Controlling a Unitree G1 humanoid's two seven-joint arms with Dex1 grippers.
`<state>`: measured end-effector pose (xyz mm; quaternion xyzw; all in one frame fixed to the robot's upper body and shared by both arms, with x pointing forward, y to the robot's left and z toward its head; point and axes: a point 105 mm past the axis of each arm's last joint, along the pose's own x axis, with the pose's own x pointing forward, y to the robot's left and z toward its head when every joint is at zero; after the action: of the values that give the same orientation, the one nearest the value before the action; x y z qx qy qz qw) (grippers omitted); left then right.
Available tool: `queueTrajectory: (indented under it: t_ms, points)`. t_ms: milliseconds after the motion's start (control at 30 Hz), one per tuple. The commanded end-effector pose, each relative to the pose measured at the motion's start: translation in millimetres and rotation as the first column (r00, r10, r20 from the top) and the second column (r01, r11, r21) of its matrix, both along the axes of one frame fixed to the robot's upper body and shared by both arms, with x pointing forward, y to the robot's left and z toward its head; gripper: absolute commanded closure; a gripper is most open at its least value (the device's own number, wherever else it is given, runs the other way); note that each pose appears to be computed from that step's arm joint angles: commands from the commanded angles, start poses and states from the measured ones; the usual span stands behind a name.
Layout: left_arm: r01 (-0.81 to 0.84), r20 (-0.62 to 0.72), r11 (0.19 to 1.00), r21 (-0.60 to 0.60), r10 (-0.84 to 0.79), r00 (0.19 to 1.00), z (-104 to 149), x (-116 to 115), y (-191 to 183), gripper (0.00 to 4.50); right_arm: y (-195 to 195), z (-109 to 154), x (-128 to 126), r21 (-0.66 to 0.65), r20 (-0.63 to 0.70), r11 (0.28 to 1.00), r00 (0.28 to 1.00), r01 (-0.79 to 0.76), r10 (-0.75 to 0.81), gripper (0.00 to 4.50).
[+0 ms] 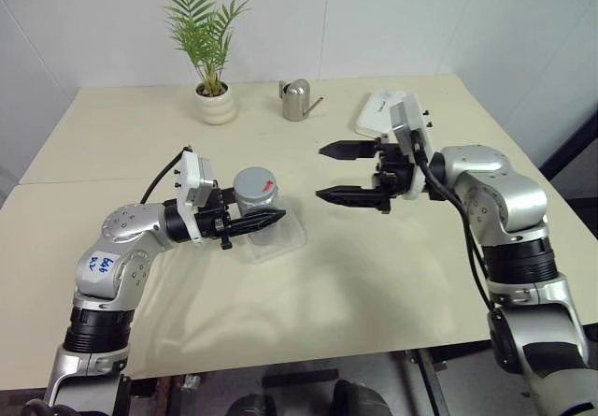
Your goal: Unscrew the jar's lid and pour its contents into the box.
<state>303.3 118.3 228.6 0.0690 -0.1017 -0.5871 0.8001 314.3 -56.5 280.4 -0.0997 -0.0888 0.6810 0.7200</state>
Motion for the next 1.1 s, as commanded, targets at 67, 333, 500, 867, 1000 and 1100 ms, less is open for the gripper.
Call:
queueTrajectory:
  t_ms: [67, 333, 500, 867, 1000, 1100]
  points:
    - [0.015, 0.051, 1.0, 0.002, -0.015, 0.999, 9, -1, -5, 2.53, 31, 15, -25, 0.037, 0.047, 0.994, 0.994, -0.099, 0.097, 0.03]
    - [0.04, 0.043, 0.999, -0.001, -0.04, 0.998, 9, -2, -12, 2.53, 71, 12, -15, 0.036, 0.057, 0.999, 0.998, -0.033, 0.031, 0.03]
    - [0.047, 0.043, 0.999, -0.004, -0.047, 0.998, 10, -2, -14, 2.53, 75, 13, -4, 0.041, 0.07, 0.999, 0.998, 0.001, -0.004, 0.03]
    - [0.043, 0.047, 0.999, -0.011, -0.043, 0.998, 10, -3, -12, 2.53, 42, 16, 16, 0.032, 0.079, 0.997, 0.994, 0.07, -0.072, 0.03]
    - [0.038, 0.047, 0.999, -0.012, -0.037, 0.998, 10, -2, -11, 2.53, 20, 12, 25, 0.012, 0.08, 0.992, 0.989, 0.125, -0.126, 0.03]
    - [0.033, 0.048, 0.999, -0.013, -0.033, 0.998, 10, -2, -10, 2.53, 5, 12, 30, 0.002, 0.06, 0.986, 0.984, 0.168, -0.168, 0.03]
